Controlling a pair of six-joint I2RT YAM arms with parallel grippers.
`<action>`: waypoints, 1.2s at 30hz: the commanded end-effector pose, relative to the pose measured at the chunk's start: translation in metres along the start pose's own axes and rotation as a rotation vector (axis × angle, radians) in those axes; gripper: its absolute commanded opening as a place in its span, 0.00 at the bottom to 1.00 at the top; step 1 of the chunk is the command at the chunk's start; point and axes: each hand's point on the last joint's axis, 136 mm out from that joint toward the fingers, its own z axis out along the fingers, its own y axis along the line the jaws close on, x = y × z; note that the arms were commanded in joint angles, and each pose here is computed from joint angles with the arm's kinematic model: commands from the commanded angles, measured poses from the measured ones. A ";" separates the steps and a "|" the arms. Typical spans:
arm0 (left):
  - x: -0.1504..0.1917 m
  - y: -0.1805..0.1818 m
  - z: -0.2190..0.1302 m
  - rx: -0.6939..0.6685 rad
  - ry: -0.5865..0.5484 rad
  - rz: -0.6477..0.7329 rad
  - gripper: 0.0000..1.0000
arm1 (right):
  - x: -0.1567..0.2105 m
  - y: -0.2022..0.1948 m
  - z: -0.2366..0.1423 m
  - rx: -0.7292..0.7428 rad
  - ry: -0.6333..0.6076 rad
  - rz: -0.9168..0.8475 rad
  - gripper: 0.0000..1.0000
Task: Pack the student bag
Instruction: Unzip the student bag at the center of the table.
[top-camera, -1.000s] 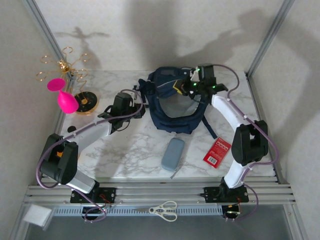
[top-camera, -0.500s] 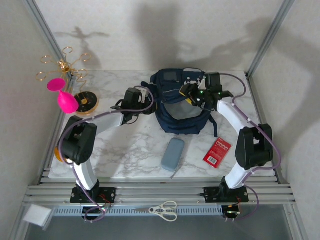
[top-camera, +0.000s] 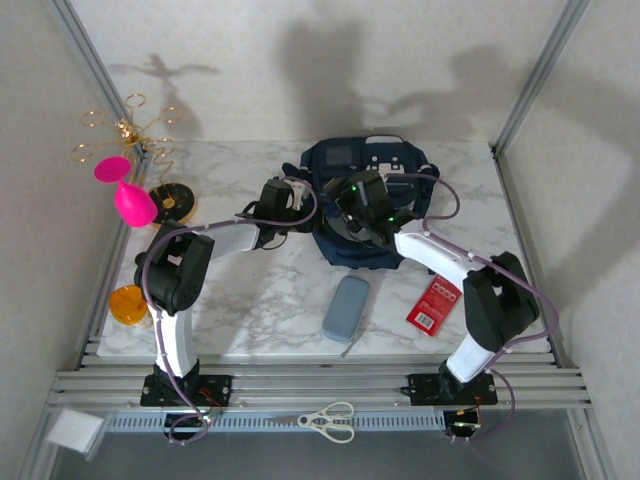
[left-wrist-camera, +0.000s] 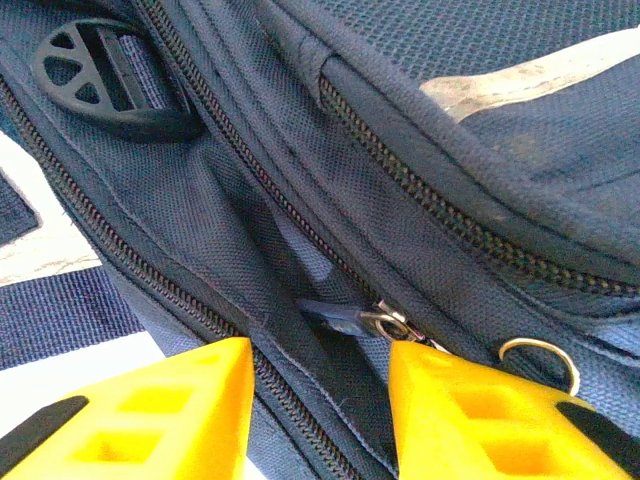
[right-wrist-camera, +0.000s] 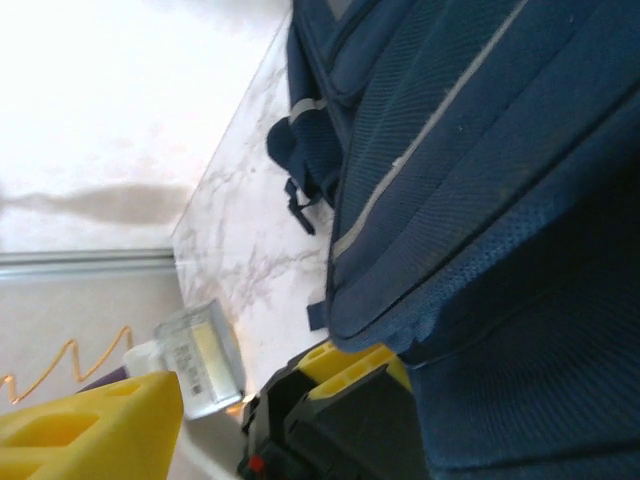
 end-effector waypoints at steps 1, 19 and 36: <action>-0.026 -0.027 -0.002 0.082 -0.068 0.042 0.39 | -0.004 0.011 0.007 -0.039 -0.127 0.081 0.65; -0.020 -0.024 -0.053 0.158 -0.043 0.260 0.53 | -0.066 0.039 -0.022 -0.080 -0.026 -0.163 0.00; -0.033 -0.076 -0.023 0.312 -0.117 0.503 0.56 | -0.085 0.060 -0.033 -0.183 0.122 -0.250 0.00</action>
